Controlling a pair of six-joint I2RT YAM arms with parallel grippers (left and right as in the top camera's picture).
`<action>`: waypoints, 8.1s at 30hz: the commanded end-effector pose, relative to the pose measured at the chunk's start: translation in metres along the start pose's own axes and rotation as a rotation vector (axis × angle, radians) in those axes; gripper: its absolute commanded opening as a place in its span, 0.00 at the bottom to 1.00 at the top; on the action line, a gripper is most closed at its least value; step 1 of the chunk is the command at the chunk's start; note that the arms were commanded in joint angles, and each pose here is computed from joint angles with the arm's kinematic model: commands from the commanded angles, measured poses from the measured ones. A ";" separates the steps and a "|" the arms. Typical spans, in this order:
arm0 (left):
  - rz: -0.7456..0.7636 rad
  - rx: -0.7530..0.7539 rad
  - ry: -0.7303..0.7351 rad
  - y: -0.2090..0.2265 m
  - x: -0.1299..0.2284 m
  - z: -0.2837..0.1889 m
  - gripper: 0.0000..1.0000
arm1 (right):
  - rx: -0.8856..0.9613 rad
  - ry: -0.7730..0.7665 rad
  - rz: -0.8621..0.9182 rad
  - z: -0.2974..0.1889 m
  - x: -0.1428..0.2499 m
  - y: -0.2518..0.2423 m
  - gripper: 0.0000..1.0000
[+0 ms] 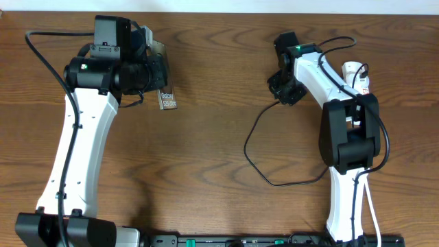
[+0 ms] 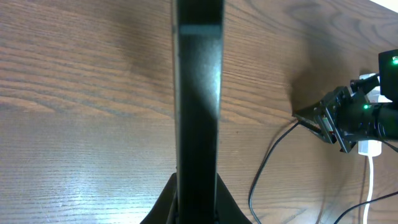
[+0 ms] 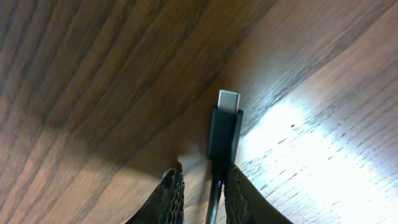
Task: Plug charger to phone and switch on socket
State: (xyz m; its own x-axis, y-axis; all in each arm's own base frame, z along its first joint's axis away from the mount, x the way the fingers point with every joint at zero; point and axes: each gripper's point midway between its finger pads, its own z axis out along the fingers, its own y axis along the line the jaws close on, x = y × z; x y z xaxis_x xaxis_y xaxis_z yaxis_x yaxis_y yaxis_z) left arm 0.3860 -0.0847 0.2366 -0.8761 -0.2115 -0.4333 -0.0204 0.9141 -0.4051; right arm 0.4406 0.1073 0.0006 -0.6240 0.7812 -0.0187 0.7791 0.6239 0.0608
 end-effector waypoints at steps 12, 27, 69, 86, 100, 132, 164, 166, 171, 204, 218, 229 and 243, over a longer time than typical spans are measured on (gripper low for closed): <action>0.020 0.026 -0.027 -0.007 -0.004 -0.009 0.07 | 0.033 0.041 -0.089 0.020 0.031 0.005 0.21; 0.020 0.026 -0.027 -0.007 -0.004 -0.009 0.07 | 0.031 0.052 -0.207 0.020 0.058 0.014 0.21; 0.023 0.028 -0.034 -0.007 -0.006 -0.009 0.07 | -0.088 0.279 -0.531 0.000 0.115 0.022 0.88; 0.023 0.029 -0.037 -0.008 -0.006 -0.009 0.07 | -0.014 0.344 -0.664 -0.019 0.144 -0.002 0.56; 0.023 0.028 -0.036 -0.008 -0.006 -0.009 0.07 | 0.059 0.358 -0.740 -0.022 0.171 -0.014 0.50; 0.023 0.029 -0.038 -0.008 -0.007 -0.009 0.07 | 0.091 0.231 -0.935 -0.098 0.206 -0.037 0.56; 0.118 0.211 0.031 -0.051 0.007 0.004 0.07 | -0.094 -0.036 -0.567 -0.124 0.063 -0.006 0.99; 0.122 0.214 0.033 -0.053 0.007 0.004 0.07 | -0.100 -0.040 -0.551 -0.124 0.060 -0.005 0.99; 0.142 0.226 0.044 -0.060 0.012 0.005 0.07 | -0.110 -0.081 -0.542 -0.125 0.049 0.000 0.99; 0.235 0.256 0.073 -0.083 0.027 0.010 0.07 | -0.074 -0.092 -0.340 -0.076 0.021 0.010 0.87; 0.234 0.255 0.076 -0.082 0.028 0.010 0.07 | -0.055 -0.027 -0.181 -0.005 0.006 0.017 0.62; 0.234 0.255 0.076 -0.082 0.028 0.010 0.07 | 0.006 0.006 -0.138 0.026 0.009 0.008 0.51; 0.234 0.255 0.075 -0.082 0.028 0.010 0.07 | 0.006 0.036 -0.134 0.028 0.015 0.007 0.38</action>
State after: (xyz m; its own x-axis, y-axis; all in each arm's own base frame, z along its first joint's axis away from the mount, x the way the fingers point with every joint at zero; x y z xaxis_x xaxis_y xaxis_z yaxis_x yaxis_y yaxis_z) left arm 0.3684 -0.1641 0.2449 -0.8864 0.0076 -0.4629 0.2605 0.8348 -0.4851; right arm 0.4490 0.1219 0.0011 -0.7301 0.6812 -0.0539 0.6754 0.7314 0.0944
